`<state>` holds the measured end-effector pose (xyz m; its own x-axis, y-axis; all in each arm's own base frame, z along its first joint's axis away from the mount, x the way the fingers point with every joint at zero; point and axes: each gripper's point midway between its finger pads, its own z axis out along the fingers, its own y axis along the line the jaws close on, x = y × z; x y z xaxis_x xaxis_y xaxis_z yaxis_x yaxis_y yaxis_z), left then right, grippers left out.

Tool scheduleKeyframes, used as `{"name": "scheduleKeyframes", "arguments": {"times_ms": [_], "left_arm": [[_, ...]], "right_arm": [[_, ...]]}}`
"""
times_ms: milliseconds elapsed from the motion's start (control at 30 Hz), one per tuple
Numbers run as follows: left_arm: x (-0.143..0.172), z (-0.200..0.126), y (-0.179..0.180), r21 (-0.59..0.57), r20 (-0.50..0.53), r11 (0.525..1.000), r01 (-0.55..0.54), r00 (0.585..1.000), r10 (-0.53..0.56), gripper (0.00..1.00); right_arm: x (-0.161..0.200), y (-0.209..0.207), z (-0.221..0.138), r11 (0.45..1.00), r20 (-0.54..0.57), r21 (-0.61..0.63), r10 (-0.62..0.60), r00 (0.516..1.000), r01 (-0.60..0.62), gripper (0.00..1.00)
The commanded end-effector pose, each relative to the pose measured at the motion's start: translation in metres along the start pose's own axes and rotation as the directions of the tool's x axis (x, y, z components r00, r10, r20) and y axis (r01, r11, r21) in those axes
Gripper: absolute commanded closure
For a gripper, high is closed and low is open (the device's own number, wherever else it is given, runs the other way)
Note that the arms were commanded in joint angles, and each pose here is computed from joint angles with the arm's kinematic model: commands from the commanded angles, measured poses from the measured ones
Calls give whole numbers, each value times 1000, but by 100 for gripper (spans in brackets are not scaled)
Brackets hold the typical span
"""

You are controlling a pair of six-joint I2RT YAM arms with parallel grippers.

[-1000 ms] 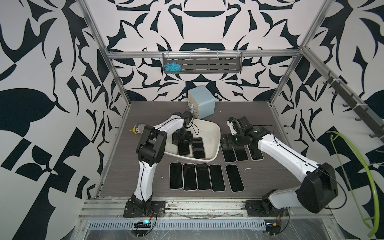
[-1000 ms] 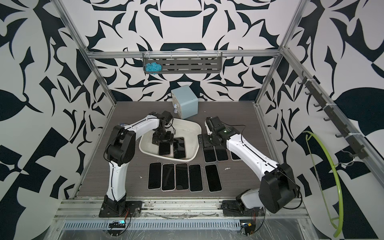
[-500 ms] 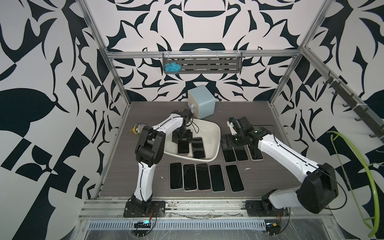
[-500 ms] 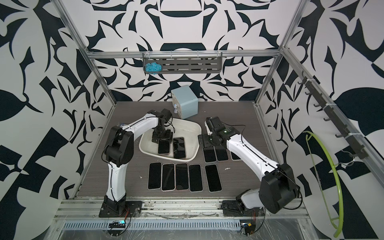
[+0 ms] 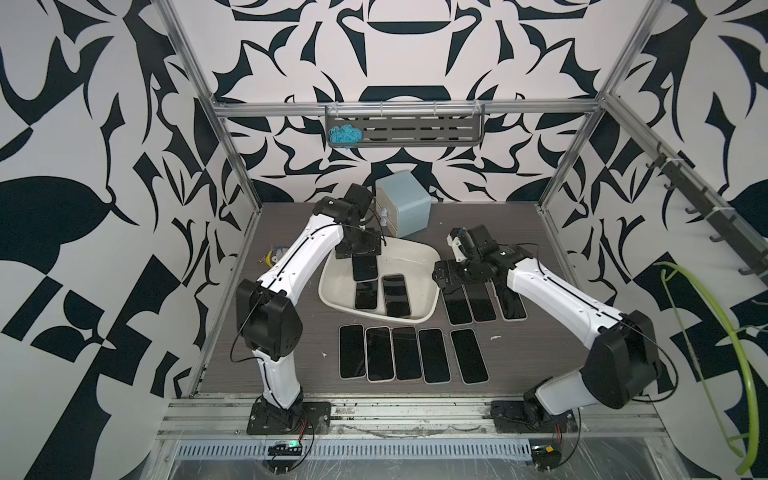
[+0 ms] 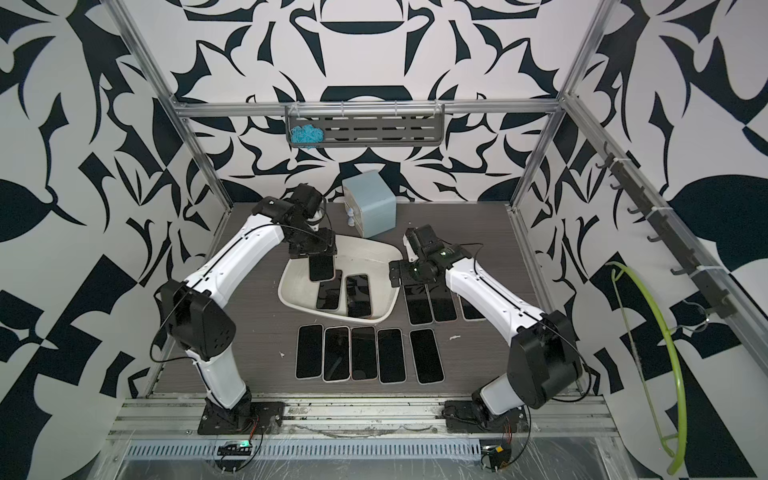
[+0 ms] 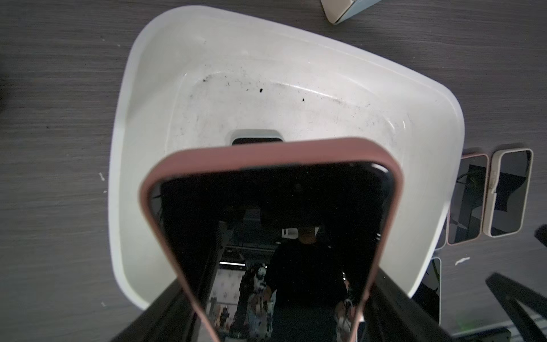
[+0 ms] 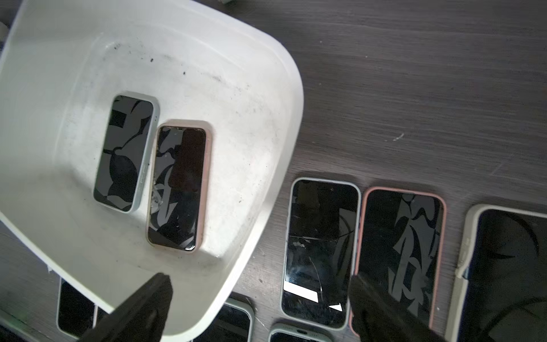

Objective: Take the phone out of the storage box
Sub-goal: Pick up the phone from the storage box, then place the phone at the center of the board.

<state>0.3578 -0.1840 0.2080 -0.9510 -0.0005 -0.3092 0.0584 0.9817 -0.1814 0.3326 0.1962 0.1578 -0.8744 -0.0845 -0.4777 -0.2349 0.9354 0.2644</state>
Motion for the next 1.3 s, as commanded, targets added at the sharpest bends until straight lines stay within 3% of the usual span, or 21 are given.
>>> {"name": "scheduleKeyframes", "arguments": {"times_ms": [0, 200, 400, 600, 933, 1267], "left_arm": [[30, -31, 35, -77, -10, 997, 22, 1000, -23, 43], [82, -58, 83, -130, 24, 987, 96, 995, -93, 42], [131, -66, 102, -137, 31, 977, 164, 986, -162, 38], [160, -48, 110, -116, 33, 962, 248, 969, -246, 34], [196, 2, 112, -95, -61, 934, 345, 934, -351, 32], [222, 37, 119, -192, -223, 926, 327, 904, -365, 29]], "right_arm": [[-24, 20, -9, 997, 69, -76, 13, 998, -8, 2], [-34, 36, 5, 993, 49, -117, 10, 999, -4, 2], [-45, 60, 13, 987, 42, -162, 1, 999, 5, 2], [-47, 64, 12, 987, 42, -160, 3, 999, 3, 2], [-35, 58, 5, 989, 24, -140, -52, 998, 55, 3], [-21, 49, 7, 990, 33, -129, -55, 998, 59, 3]]}}
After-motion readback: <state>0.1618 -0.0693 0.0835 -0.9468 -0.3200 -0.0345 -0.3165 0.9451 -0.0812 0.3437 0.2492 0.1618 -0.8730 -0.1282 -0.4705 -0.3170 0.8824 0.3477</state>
